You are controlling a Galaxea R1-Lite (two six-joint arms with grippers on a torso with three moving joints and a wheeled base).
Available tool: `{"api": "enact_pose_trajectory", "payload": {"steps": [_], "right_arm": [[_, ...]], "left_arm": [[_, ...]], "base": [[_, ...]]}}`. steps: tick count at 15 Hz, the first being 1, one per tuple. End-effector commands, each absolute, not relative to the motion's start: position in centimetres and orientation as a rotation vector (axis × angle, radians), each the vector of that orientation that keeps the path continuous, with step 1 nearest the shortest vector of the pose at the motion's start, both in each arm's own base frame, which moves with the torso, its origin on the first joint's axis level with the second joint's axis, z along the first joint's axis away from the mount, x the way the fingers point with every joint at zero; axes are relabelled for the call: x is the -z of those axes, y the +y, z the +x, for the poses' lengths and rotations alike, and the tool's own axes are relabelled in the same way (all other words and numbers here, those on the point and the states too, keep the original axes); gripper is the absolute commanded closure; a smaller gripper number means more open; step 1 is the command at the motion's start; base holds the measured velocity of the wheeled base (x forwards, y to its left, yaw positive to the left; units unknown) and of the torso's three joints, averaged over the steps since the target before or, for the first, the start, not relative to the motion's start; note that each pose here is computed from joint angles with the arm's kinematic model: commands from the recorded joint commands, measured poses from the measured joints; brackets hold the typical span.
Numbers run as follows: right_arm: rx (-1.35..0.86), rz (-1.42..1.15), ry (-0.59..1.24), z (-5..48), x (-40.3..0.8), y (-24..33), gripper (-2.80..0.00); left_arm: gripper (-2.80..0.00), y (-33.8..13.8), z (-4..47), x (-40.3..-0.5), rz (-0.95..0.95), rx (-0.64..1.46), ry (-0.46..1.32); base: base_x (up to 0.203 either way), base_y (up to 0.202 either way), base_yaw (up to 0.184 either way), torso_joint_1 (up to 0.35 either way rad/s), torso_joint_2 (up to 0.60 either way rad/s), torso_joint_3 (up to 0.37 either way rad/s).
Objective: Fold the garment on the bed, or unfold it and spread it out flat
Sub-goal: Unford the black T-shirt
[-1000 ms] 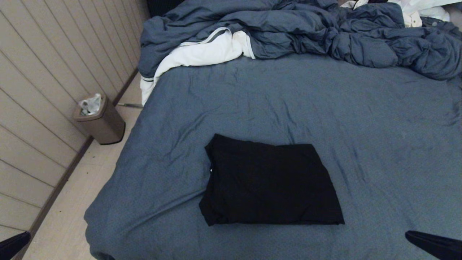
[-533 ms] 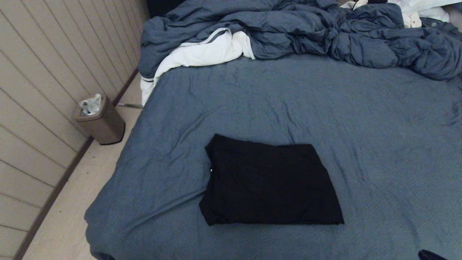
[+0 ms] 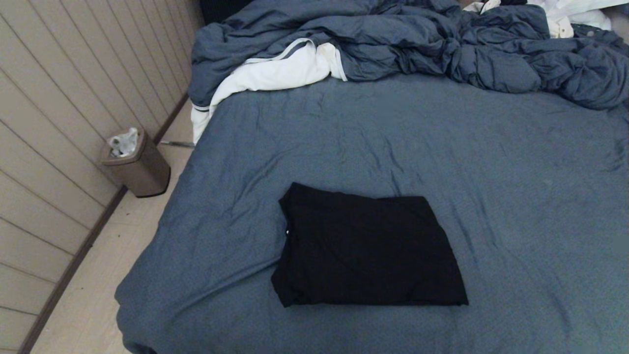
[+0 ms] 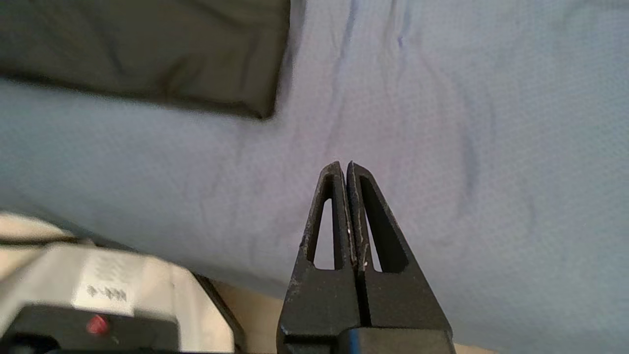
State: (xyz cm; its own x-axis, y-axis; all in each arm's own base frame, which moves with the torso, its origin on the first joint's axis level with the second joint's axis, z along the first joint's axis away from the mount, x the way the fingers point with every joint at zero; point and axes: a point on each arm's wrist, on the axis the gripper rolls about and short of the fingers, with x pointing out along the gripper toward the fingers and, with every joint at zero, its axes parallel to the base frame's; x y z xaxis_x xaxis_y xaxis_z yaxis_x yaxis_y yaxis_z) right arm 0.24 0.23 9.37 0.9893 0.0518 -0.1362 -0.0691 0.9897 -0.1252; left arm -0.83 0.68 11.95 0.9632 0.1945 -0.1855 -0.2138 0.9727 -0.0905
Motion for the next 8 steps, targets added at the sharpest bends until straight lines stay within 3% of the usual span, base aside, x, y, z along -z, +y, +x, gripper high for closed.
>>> {"api": "enact_pose_trajectory", "payload": {"steps": [1, 5, 8], "right_arm": [[-0.062, -0.165, 0.145, 0.2, -9.2, 0.2, 0.00], [-0.014, -0.145, 0.177, 0.1, -8.9, 0.1, 0.00], [-0.025, -0.158, 0.187, 0.0, -8.7, 0.1, 0.00]], "left_arm": [[0.00, 0.6, -1.6, -12.5, -0.086, -0.259, 0.132], [0.00, 0.6, -2.8, -9.6, -0.015, -0.272, 0.144], [0.00, 0.3, -3.0, -8.7, -0.039, -0.166, 0.129]], "base": [[0.000, 0.000, 0.000, 0.000, 0.00, 0.000], [0.000, 0.000, 0.000, 0.000, 0.00, 0.000], [0.000, 0.000, 0.000, 0.000, 0.00, 0.000]]}}
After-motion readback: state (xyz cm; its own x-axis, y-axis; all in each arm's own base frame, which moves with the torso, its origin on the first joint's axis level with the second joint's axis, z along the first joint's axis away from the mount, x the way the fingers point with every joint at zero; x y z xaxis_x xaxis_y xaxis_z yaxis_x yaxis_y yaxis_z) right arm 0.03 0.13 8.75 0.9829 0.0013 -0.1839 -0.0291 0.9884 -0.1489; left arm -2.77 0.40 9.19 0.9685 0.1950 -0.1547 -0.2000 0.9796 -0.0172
